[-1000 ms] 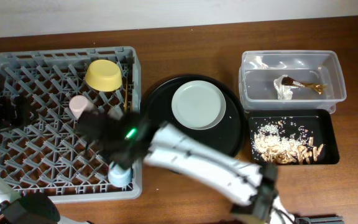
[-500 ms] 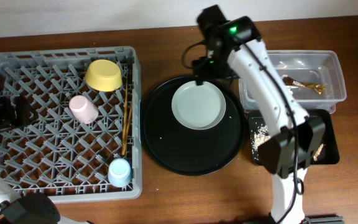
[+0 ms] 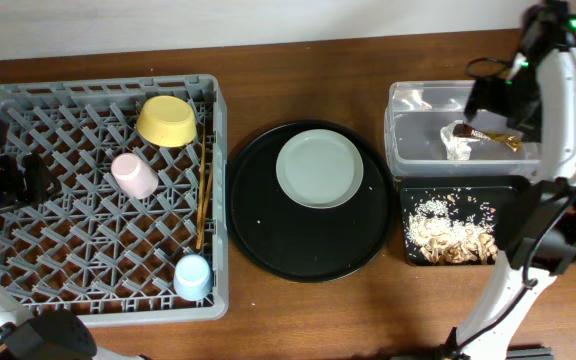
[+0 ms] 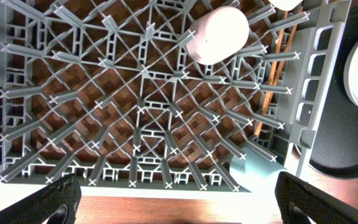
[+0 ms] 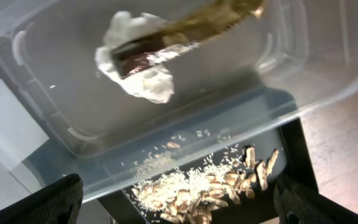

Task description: Sort waste into correct bins and load items into the dishwasher rack

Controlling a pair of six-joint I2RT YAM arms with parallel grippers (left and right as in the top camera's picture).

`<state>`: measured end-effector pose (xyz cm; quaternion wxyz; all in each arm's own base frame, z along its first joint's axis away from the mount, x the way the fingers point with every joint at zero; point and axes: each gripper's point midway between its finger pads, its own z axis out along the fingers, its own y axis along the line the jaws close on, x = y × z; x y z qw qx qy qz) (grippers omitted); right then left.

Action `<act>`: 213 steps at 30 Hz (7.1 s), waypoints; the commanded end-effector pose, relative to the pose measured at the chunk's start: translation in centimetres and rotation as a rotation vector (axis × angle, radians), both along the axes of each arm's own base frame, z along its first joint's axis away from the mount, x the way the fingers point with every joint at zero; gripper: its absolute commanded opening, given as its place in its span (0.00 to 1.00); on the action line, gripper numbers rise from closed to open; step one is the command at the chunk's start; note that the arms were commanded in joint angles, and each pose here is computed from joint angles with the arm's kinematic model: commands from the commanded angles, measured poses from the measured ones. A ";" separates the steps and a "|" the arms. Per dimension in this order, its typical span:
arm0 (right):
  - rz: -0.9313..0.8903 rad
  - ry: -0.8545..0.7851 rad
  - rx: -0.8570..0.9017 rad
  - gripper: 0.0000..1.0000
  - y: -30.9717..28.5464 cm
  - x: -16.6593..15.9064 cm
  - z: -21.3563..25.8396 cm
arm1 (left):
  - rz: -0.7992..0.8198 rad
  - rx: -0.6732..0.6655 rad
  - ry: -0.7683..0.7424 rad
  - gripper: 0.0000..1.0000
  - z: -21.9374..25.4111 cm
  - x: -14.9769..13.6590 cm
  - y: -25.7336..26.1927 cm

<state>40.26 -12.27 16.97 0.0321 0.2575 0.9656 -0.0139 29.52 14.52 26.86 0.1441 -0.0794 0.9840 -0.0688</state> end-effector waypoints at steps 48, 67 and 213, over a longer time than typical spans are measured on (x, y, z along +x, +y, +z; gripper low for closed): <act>0.796 -0.115 -0.017 0.44 37.2 -4.2 -16.2 | 0.001 0.001 -0.003 0.99 0.1 -0.1 -0.1; 0.838 -0.437 0.189 0.04 40.2 -2.8 6.7 | 0.001 0.001 -0.003 0.99 0.1 -0.1 -0.1; 0.279 -1.723 -0.286 0.99 12.2 -16.5 7.3 | 0.001 0.001 -0.003 0.99 0.1 -0.1 -0.1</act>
